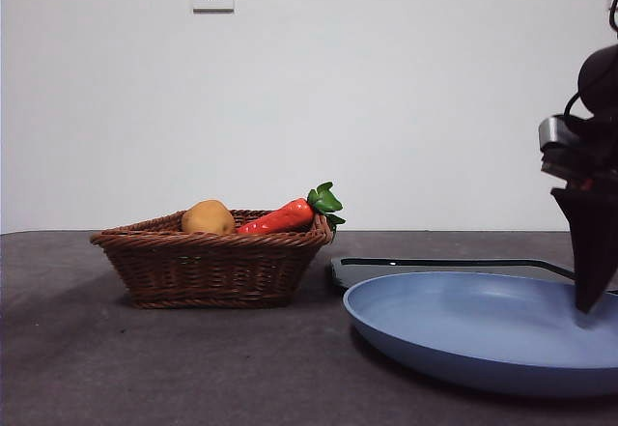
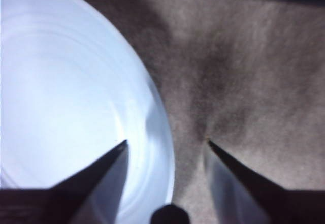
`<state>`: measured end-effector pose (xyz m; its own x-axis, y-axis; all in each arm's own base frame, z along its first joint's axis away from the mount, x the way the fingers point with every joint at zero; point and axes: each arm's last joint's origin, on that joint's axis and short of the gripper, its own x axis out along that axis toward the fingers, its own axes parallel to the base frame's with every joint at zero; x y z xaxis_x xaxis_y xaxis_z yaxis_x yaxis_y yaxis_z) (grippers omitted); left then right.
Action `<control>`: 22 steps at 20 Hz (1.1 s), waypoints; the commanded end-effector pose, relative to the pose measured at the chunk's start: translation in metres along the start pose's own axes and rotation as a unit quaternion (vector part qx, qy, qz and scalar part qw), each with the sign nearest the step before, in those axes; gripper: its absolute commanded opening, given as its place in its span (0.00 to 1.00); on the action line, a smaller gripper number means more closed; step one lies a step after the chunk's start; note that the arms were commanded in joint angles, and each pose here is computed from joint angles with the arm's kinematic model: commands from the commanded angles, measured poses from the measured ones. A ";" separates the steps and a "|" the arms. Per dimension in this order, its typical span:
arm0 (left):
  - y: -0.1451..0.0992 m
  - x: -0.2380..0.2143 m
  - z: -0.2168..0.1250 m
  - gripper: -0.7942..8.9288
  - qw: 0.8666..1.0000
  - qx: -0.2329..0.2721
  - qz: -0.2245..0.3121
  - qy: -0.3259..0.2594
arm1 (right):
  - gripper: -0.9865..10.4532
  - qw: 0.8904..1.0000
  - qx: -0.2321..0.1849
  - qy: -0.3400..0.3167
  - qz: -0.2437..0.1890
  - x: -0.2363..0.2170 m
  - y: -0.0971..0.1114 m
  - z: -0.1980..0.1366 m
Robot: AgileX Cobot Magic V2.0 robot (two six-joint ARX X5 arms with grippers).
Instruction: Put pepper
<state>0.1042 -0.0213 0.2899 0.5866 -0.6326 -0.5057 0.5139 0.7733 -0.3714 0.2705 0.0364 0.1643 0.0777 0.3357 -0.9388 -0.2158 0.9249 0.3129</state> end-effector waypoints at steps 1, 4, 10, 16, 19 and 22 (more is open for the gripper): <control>-0.002 -0.002 0.005 0.44 1.000 0.008 -0.001 -0.013 | 0.23 1.000 -0.002 0.006 0.000 0.006 -0.001 0.005; -0.002 -0.002 0.006 0.44 1.000 0.010 -0.001 -0.016 | 0.13 1.000 -0.001 0.008 0.000 0.006 -0.001 0.005; -0.001 -0.002 0.008 0.44 1.000 0.017 0.003 -0.026 | 0.09 1.000 0.005 0.009 0.002 0.004 0.000 0.004; 0.005 0.012 0.025 0.44 1.000 0.012 0.014 -0.025 | 0.09 0.999 -0.015 -0.051 -0.003 -0.050 0.020 -0.016; 0.007 0.032 0.046 0.44 1.000 0.023 0.015 -0.008 | 0.09 0.991 -0.025 -0.133 -0.008 -0.090 0.033 -0.035; 0.004 0.061 0.072 0.44 0.998 0.041 0.031 0.019 | 0.09 0.981 -0.033 -0.192 -0.014 -0.122 0.044 -0.055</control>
<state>0.1841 -0.0582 0.3113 0.5867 -0.5824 -0.5626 0.5284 0.8018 -0.2789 0.1946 0.0254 0.2803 0.4287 0.3597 -0.8288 -0.2748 0.9258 0.2597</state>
